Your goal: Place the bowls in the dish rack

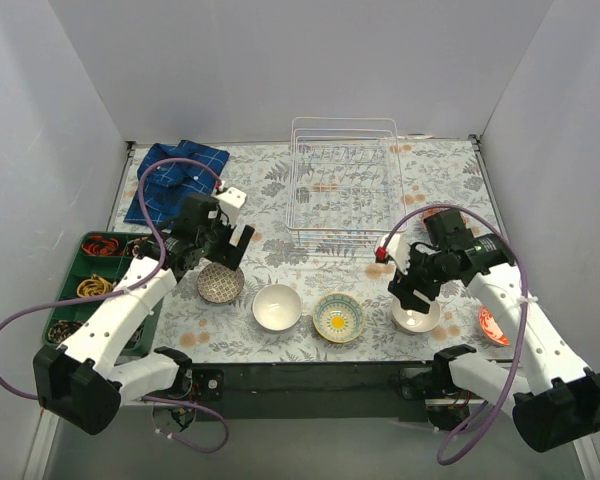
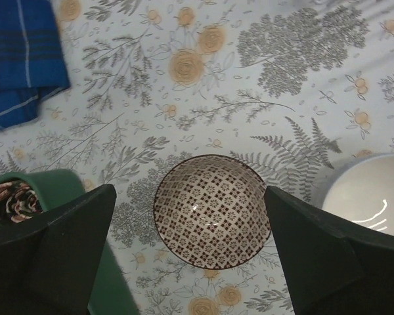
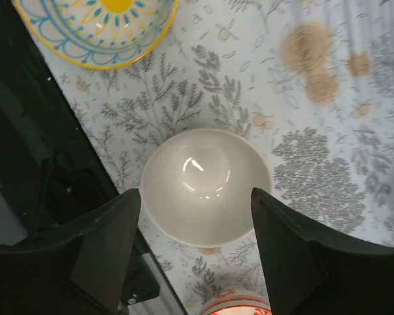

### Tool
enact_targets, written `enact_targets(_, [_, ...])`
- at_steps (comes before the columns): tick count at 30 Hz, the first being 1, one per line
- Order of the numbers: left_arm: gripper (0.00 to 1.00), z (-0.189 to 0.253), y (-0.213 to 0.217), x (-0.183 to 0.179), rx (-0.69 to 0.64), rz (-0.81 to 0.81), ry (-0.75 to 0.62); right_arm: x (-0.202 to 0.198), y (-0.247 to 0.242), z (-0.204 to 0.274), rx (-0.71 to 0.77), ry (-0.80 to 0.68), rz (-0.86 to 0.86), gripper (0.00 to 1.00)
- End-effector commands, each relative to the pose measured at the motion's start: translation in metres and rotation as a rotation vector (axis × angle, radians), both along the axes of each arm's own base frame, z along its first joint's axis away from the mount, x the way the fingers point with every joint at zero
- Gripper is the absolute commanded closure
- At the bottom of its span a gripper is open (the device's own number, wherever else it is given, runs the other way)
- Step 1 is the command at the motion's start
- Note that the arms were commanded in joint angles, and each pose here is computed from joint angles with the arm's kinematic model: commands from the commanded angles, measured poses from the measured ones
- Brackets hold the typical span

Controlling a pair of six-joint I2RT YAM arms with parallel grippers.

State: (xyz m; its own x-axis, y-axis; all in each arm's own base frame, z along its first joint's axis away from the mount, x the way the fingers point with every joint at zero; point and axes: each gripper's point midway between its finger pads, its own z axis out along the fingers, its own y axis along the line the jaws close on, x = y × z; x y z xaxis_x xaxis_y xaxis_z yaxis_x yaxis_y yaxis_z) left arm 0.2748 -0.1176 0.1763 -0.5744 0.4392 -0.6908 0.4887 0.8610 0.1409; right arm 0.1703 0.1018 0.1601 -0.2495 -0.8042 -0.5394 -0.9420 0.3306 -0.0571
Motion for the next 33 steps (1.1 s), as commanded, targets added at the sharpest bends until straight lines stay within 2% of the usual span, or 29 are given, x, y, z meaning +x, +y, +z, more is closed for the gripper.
enact_targets(1, [0.02,0.033,0.016,0.022,-0.024,0.117,-0.118,-0.036,0.006,-0.017,-0.014,0.179,0.017,0.26])
enact_targets(5, [0.02,0.039,0.02,0.034,-0.003,0.133,-0.154,-0.042,0.021,-0.02,0.025,0.234,-0.067,0.27])
enact_targets(9, [0.02,0.038,0.026,0.04,0.004,0.161,-0.161,-0.045,0.037,-0.017,0.041,0.178,0.012,0.29])
enact_targets(13, [0.02,0.033,0.029,0.041,-0.002,0.177,-0.121,-0.056,0.071,-0.01,0.074,0.153,0.197,0.29])
enact_targets(17, [0.02,0.033,0.022,0.044,-0.06,0.197,0.001,-0.062,0.101,-0.01,0.065,0.085,0.391,0.3])
enact_targets(21, [0.02,0.053,0.014,0.057,-0.113,0.209,-0.004,-0.061,0.134,-0.013,0.049,-0.002,0.511,0.3])
enact_targets(23, [0.02,0.055,0.019,0.062,-0.115,0.252,0.014,-0.051,0.159,-0.005,0.073,-0.062,0.51,0.3])
enact_targets(28, [0.02,0.07,0.053,0.089,-0.17,0.374,0.013,-0.063,0.198,0.0,0.087,-0.059,0.583,0.3])
enact_targets(31, [0.02,0.087,0.076,0.108,-0.196,0.446,-0.054,-0.061,0.217,-0.006,0.103,-0.078,0.44,0.31])
enact_targets(33, [0.02,0.093,0.081,0.111,-0.192,0.462,-0.078,-0.07,0.222,-0.006,0.116,-0.082,0.405,0.32])
